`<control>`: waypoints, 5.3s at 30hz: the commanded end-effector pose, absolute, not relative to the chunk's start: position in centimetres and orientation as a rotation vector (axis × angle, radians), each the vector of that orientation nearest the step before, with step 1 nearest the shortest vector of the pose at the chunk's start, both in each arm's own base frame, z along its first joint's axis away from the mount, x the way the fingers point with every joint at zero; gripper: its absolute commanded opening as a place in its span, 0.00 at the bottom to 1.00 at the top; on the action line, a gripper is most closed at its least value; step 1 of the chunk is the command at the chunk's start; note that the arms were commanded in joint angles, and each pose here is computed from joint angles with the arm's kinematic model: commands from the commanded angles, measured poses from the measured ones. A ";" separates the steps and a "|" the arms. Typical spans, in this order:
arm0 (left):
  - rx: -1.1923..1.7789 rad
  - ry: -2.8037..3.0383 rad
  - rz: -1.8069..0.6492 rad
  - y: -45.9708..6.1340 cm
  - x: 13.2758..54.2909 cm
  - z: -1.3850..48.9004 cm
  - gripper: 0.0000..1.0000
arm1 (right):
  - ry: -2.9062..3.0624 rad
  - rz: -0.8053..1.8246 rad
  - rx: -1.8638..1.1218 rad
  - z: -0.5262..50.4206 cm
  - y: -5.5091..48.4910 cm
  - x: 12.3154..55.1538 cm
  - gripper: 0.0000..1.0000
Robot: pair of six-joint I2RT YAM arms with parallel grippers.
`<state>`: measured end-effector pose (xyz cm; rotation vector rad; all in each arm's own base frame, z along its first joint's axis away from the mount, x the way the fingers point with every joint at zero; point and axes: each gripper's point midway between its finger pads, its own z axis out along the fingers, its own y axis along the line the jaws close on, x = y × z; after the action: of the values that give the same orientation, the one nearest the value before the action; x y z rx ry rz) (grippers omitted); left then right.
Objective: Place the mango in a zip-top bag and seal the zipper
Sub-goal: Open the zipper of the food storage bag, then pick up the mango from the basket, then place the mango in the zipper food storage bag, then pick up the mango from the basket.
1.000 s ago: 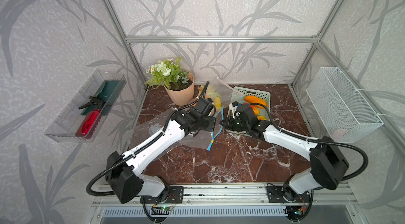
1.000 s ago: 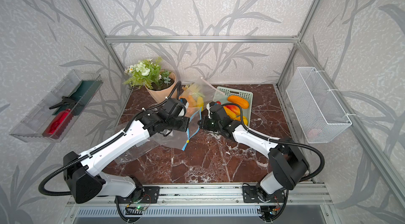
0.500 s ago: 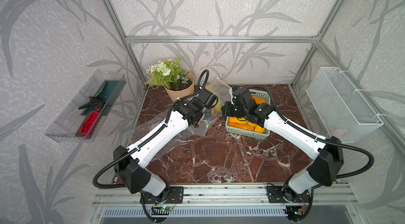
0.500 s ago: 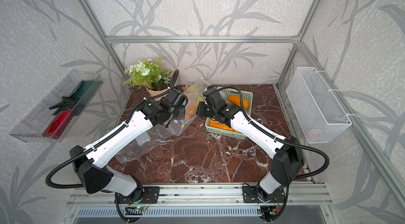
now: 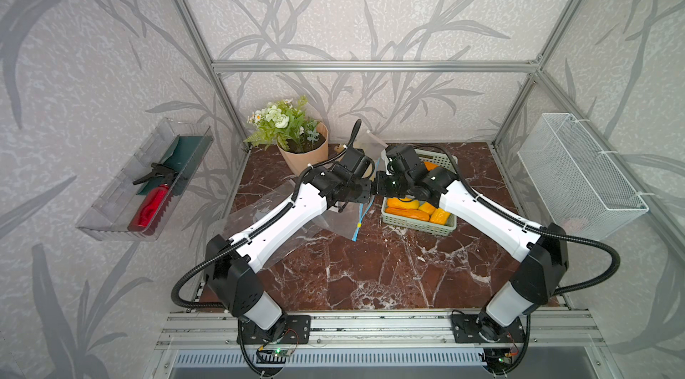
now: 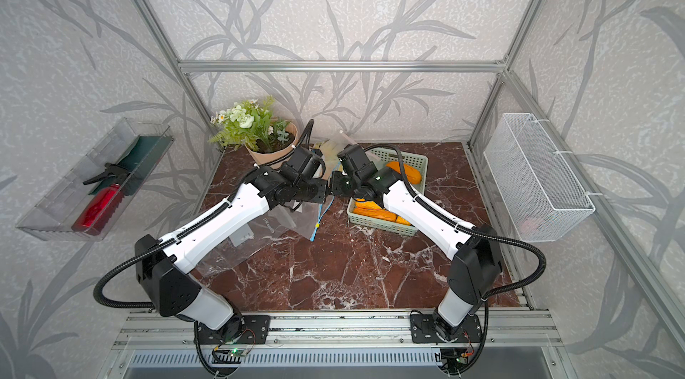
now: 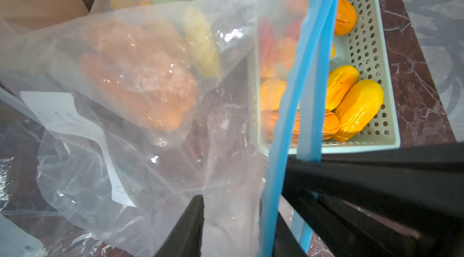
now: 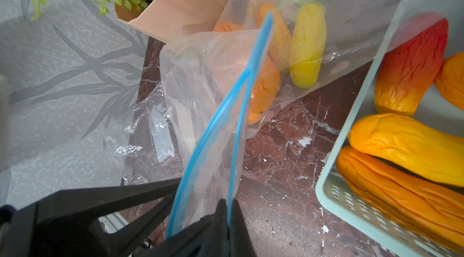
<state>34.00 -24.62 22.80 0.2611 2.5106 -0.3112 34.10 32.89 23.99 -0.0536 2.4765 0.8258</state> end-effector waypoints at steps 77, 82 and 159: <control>0.004 2.535 -0.598 -27.9 36.4 20.9 0.00 | 2.525 0.546 0.597 4.0 19.8 52.1 0.37; 0.012 2.539 -0.607 -28.3 36.6 21.4 0.00 | 2.416 0.561 0.495 9.1 19.2 51.5 0.23; -0.279 2.539 -0.753 -27.4 41.0 25.9 0.00 | 2.547 0.351 1.366 1.9 16.6 41.6 0.40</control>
<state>41.49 -28.19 24.88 -0.2843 2.5607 -0.7693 41.96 17.06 2.77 1.3178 2.5573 0.3724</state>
